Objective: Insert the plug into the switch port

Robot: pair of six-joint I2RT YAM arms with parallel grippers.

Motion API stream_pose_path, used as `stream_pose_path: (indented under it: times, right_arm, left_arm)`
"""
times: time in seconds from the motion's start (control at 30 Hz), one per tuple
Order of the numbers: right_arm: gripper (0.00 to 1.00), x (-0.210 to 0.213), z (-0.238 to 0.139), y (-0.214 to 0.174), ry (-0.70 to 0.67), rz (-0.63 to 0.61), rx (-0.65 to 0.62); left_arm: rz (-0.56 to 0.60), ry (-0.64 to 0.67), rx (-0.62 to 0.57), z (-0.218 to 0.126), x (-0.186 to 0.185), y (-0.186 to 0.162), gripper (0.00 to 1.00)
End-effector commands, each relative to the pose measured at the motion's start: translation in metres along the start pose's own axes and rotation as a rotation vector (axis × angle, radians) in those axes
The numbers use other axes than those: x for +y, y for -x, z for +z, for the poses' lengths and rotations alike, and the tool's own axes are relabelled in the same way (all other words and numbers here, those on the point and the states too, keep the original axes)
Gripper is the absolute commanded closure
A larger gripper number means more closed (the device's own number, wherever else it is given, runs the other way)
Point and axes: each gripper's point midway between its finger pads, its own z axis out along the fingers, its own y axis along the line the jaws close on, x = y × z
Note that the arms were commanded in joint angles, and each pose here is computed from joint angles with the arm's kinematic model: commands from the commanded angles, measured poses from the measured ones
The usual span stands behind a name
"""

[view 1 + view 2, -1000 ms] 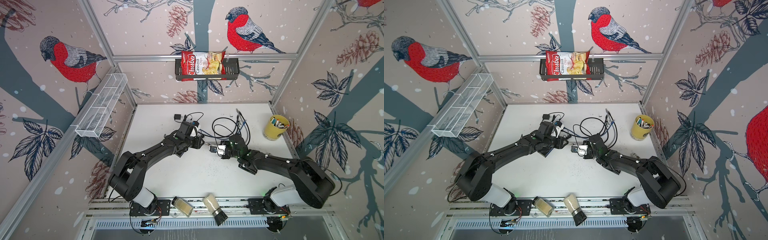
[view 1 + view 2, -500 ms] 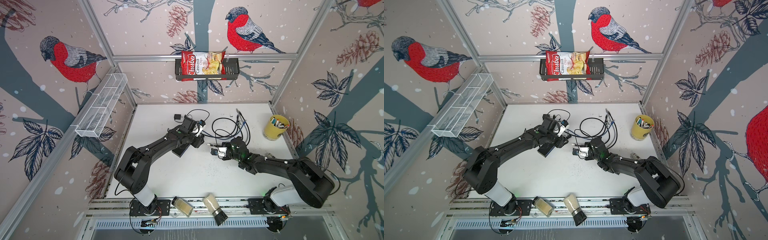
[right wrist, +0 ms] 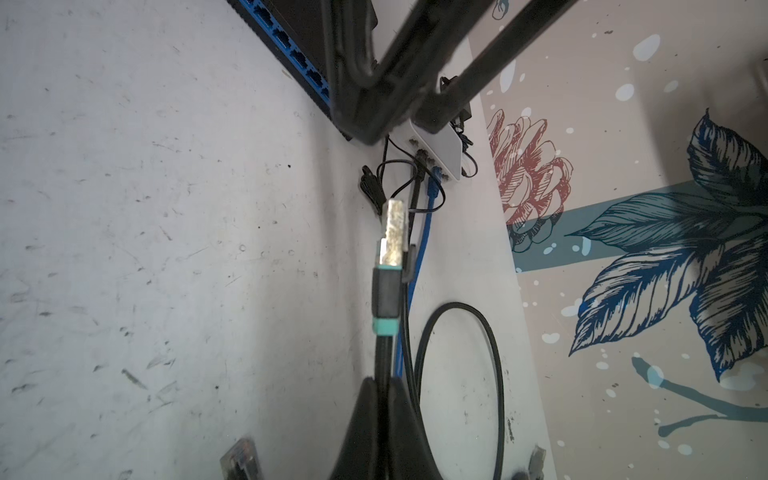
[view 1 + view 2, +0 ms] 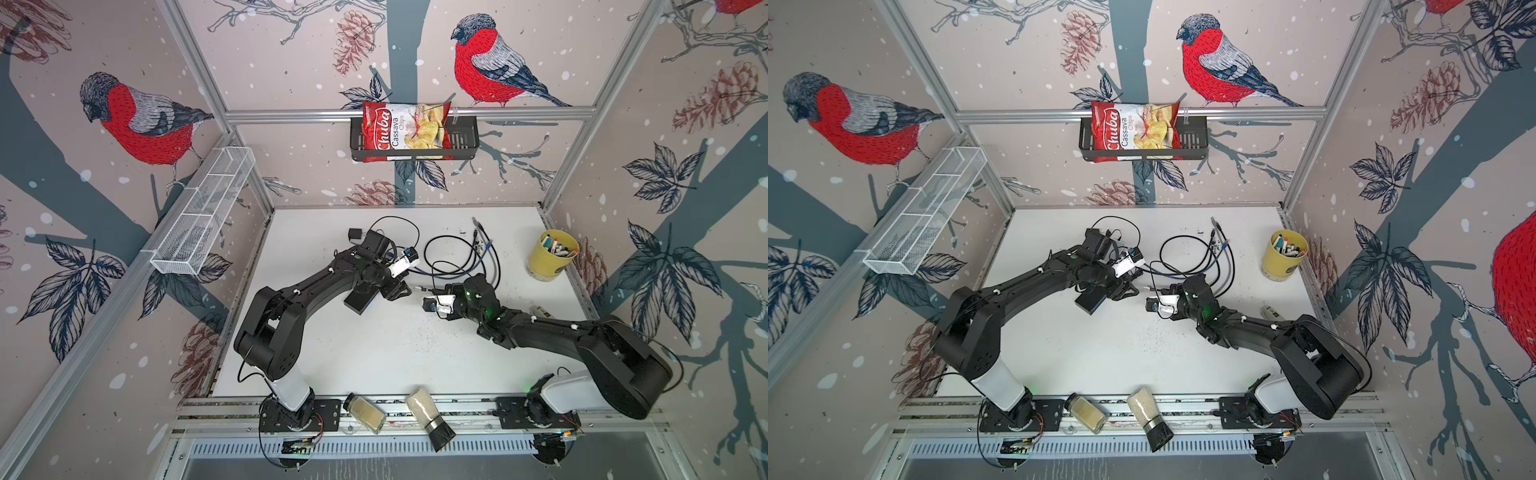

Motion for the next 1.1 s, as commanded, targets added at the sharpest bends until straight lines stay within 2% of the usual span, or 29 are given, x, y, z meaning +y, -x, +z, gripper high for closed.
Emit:
stream_pose_path:
  times: [0.0, 0.17, 0.37, 0.63, 0.9, 1.07]
  right_arm:
    - [0.97, -0.009, -0.001, 0.007, -0.036, -0.017, -0.029]
    - [0.97, -0.01, -0.002, 0.008, -0.038, -0.021, -0.036]
    - [0.97, -0.008, -0.003, 0.012, -0.036, -0.03, -0.046]
    - [0.97, -0.007, -0.002, 0.013, -0.037, -0.038, -0.046]
    - [0.97, -0.008, -0.002, 0.013, -0.047, -0.042, -0.037]
    - [0.97, -0.008, -0.001, 0.012, -0.048, -0.041, -0.035]
  left_arm:
    - [0.019, -0.1, -0.01, 0.002, -0.017, 0.003, 0.41]
    - [-0.002, -0.108, 0.061, 0.016, -0.015, -0.007, 0.42]
    - [-0.021, -0.104, 0.059, 0.022, -0.011, 0.002, 0.45]
    - [-0.029, -0.126, 0.08, 0.027, -0.012, 0.006, 0.64]
    - [-0.057, -0.133, 0.139, 0.034, -0.011, -0.006, 0.73]
    - [-0.051, -0.129, 0.122, 0.033, -0.011, 0.001, 0.9]
